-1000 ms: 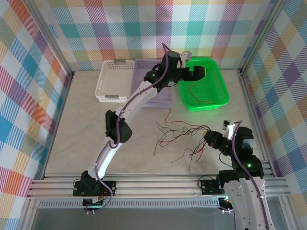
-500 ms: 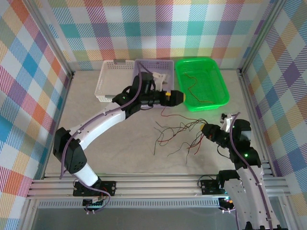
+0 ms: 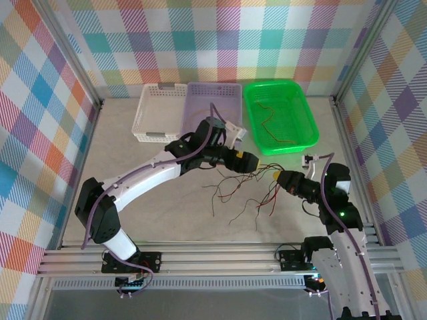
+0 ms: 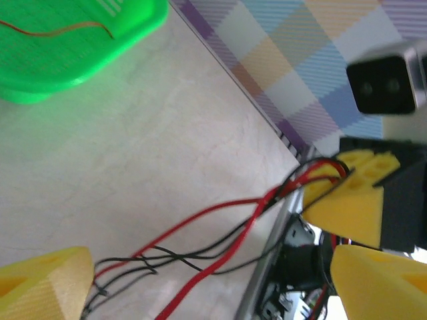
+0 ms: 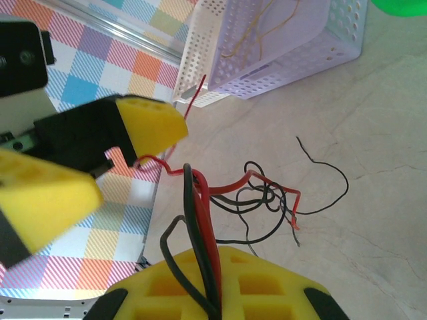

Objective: Untangle the cables

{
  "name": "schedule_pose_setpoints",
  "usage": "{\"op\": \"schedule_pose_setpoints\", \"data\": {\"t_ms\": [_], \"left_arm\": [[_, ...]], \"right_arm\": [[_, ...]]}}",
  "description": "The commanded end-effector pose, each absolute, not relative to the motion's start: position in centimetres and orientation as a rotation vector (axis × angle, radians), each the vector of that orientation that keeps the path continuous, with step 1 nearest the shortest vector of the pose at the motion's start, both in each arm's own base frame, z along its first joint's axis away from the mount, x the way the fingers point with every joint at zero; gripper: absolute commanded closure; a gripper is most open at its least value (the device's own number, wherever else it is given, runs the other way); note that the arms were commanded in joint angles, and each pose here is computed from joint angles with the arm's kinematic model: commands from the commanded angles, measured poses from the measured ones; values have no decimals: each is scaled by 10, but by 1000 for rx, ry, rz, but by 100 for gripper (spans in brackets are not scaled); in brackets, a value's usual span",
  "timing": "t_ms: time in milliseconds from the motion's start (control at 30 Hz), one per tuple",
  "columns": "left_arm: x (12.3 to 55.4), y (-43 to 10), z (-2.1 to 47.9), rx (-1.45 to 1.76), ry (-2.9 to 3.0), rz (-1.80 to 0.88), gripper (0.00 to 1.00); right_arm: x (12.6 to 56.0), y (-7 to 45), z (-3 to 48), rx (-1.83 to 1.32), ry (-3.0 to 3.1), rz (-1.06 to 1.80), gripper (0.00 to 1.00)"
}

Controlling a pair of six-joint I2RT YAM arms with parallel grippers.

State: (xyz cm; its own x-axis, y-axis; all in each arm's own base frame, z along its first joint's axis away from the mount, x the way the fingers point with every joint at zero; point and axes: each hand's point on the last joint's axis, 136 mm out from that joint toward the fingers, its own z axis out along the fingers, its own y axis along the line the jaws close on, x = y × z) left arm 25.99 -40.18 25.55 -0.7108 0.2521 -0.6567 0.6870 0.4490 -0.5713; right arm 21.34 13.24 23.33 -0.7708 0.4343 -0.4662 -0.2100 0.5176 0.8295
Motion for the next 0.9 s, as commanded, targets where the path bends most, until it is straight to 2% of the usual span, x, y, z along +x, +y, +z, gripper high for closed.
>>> {"op": "schedule_pose_setpoints", "data": {"t_ms": [0,167,300,433,533,600,667,700,867], "left_arm": [[231,-399,263,900,2173,-1220,15],[222,-396,262,923,2170,-1214,30],[221,-396,260,933,2178,-1204,36],[221,-397,258,940,2179,-1204,48],[222,-397,257,937,2179,-1201,63],[225,-397,257,924,2179,-1183,77],[229,-396,257,903,2179,-1163,95],[232,-394,258,884,2180,-1149,100],[245,-388,265,769,2161,-1100,100]], "right_arm": [[210,135,254,117,2060,1284,100],[211,135,258,118,2055,1280,100],[212,135,258,119,2054,1282,100],[213,135,257,123,2054,1284,100],[214,135,254,130,2062,1285,100],[215,135,251,130,2067,1284,100],[216,135,247,133,2080,1284,100],[217,135,246,131,2082,1281,100],[223,134,230,144,2123,1258,100]]}}
